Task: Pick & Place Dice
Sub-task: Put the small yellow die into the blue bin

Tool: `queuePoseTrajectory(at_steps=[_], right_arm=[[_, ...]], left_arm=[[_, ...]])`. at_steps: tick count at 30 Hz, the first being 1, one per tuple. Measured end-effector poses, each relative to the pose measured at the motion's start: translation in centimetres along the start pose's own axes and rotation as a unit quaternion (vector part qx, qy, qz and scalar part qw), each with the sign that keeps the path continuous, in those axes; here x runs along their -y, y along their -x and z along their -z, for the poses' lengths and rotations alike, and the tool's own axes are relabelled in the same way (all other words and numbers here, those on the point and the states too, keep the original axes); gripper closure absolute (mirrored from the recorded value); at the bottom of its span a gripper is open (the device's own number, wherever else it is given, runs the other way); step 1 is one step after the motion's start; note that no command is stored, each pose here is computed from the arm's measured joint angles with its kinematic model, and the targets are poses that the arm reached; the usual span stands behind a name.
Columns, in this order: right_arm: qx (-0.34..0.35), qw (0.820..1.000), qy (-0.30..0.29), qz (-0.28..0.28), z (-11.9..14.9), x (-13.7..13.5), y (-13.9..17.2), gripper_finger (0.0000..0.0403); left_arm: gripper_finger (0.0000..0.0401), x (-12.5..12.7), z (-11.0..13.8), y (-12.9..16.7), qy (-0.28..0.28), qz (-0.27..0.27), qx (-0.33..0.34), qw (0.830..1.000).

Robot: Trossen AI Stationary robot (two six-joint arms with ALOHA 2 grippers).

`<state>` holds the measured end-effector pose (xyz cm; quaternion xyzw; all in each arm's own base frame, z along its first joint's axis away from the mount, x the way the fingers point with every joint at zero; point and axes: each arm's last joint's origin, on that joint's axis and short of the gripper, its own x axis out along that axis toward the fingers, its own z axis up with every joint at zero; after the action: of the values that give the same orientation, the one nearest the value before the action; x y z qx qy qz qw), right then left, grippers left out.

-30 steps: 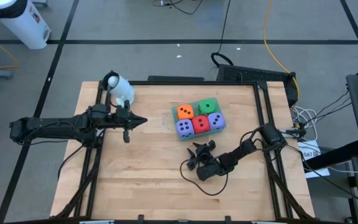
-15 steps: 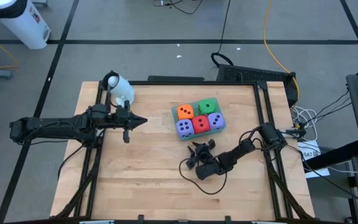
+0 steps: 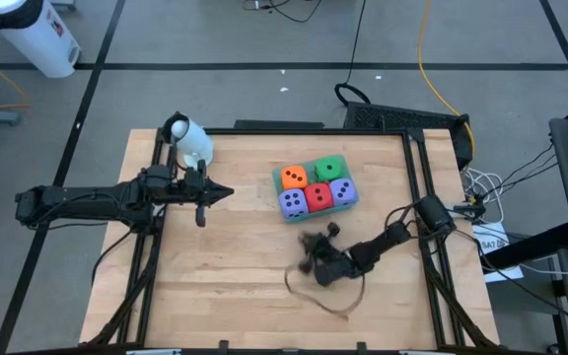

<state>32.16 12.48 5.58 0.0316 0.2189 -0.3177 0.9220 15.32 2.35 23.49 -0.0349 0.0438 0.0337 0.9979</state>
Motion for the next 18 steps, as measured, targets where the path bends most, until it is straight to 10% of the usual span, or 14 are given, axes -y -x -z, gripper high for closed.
queuePoseTrajectory(at_steps=[10, 18], right_arm=[[0.079, 0.949, 0.212, -0.220, -10.1, -0.2, 7.2, 0.0359], [0.159, 0.910, 0.315, -0.219, -19.2, 8.3, 10.3, 0.0359]], left_arm=[[0.0373, 0.0, 0.1, 0.0, 0.000, -0.001, -0.004, 1.000], [0.0373, 0.0, 0.0, 0.0, 0.009, -0.001, 0.000, 1.000]])
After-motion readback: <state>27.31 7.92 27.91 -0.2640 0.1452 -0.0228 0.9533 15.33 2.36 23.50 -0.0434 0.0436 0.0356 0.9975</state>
